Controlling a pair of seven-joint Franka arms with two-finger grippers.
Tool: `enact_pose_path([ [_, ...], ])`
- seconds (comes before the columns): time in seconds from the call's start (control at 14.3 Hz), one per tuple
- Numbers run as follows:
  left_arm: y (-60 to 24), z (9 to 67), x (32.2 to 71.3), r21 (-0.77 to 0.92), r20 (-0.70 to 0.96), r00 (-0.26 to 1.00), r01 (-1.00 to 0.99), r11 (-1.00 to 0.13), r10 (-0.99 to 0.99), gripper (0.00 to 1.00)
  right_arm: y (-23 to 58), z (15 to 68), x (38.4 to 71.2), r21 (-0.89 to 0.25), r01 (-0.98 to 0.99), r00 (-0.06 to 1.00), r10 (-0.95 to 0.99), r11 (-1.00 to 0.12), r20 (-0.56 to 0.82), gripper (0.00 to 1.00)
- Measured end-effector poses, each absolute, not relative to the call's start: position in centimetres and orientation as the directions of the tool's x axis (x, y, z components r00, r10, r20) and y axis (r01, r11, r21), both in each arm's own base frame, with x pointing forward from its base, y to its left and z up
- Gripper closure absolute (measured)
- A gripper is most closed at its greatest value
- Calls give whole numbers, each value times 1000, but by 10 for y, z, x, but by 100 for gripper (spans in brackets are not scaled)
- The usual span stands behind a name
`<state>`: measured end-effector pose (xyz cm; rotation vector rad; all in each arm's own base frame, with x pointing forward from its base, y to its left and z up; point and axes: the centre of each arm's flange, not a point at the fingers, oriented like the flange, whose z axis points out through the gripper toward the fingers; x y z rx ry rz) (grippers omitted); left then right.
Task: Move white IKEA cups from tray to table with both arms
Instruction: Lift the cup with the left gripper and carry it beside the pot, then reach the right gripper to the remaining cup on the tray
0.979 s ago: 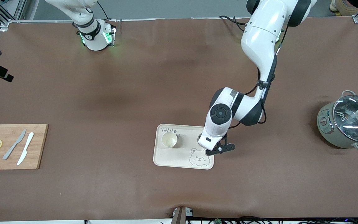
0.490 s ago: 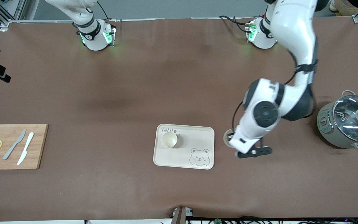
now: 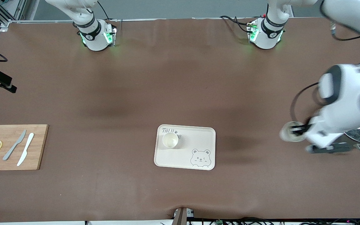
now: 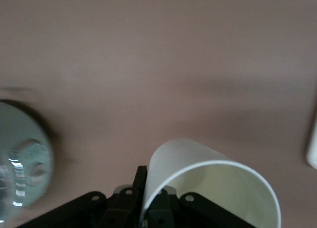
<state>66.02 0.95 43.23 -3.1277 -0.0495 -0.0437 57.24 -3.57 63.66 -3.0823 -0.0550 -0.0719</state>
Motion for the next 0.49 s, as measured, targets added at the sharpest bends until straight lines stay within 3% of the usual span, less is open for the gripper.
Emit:
enact_pose_path([
  [0.14,72,403,628,-10,78,996,35,-999,34,96,-15,616,583,-63,73,997,72,-995,11,0],
  [0.35,68,342,598,-11,92,995,26,-1000,25,96,24,585,596,-88,124,991,127,-988,-36,0],
  [0.49,62,333,585,-6,93,996,19,-1000,19,96,61,582,604,-118,97,995,96,-988,9,0],
])
